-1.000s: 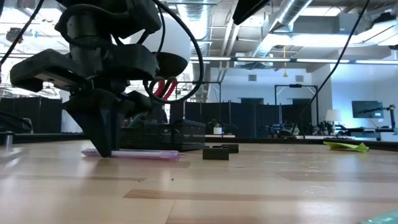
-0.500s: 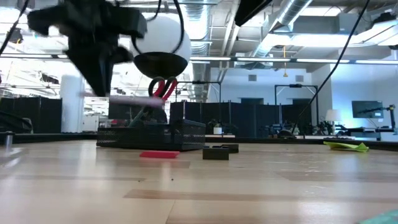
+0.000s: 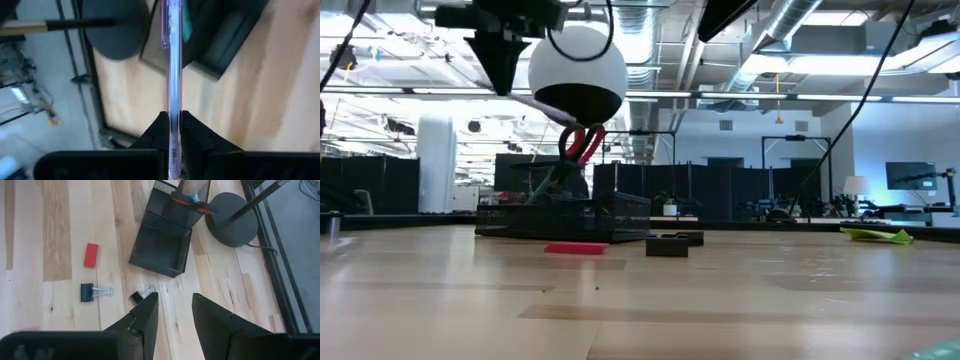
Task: Pick and place office supplies into organizer
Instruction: Put the purple pen into the black desk organizer
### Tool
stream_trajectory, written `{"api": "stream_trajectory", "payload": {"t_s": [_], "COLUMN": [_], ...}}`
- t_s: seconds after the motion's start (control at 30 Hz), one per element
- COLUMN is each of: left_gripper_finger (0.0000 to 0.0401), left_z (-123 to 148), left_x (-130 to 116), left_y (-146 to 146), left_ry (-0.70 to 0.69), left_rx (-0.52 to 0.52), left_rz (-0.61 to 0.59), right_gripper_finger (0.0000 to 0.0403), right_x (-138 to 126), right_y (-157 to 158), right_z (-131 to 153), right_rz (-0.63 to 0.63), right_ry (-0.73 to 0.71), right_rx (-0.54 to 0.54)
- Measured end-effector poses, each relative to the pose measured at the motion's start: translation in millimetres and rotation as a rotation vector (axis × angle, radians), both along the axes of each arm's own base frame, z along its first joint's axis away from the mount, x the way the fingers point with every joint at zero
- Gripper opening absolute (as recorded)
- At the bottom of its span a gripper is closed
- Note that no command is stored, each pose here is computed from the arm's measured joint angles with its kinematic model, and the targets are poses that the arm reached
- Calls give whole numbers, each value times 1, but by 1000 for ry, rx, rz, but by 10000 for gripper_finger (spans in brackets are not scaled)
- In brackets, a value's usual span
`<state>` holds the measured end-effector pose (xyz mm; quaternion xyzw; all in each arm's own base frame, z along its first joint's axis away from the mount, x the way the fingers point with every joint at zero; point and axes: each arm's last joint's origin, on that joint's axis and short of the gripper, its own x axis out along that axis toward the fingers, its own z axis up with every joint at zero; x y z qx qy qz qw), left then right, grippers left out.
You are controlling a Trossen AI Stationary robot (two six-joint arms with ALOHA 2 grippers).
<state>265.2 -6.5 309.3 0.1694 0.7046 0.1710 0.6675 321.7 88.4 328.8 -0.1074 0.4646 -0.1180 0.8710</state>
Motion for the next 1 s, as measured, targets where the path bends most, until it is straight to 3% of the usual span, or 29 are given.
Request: {"api": "stream_trajectory", "payload": {"t_s": [0.27,0.43,0.6,0.8,1.0], "left_gripper_finger": [2,4,3,2,1], "left_z": [-21,-24,-22,-23,-22], "left_x": [15,18,17,17,18], "left_y": [35,36,36,36,28], "left_ry": [160,212,193,92,-66], "left_rx": [70,99,133,90,178], "left_rz": [-2,-66,-51,126,328], "right_gripper_finger": [114,114,114,114,114], "right_x": [-2,-4,-5,-5,-13], "right_y": [-1,-1,-2,-3,7], "right_z": [-1,-2,-2,-8,-55], "right_rz": [0,0,-1,-38,-118], "right_ry": [20,43,55,55,84], "right_rx": [-5,-13,-17,-1,-15]}}
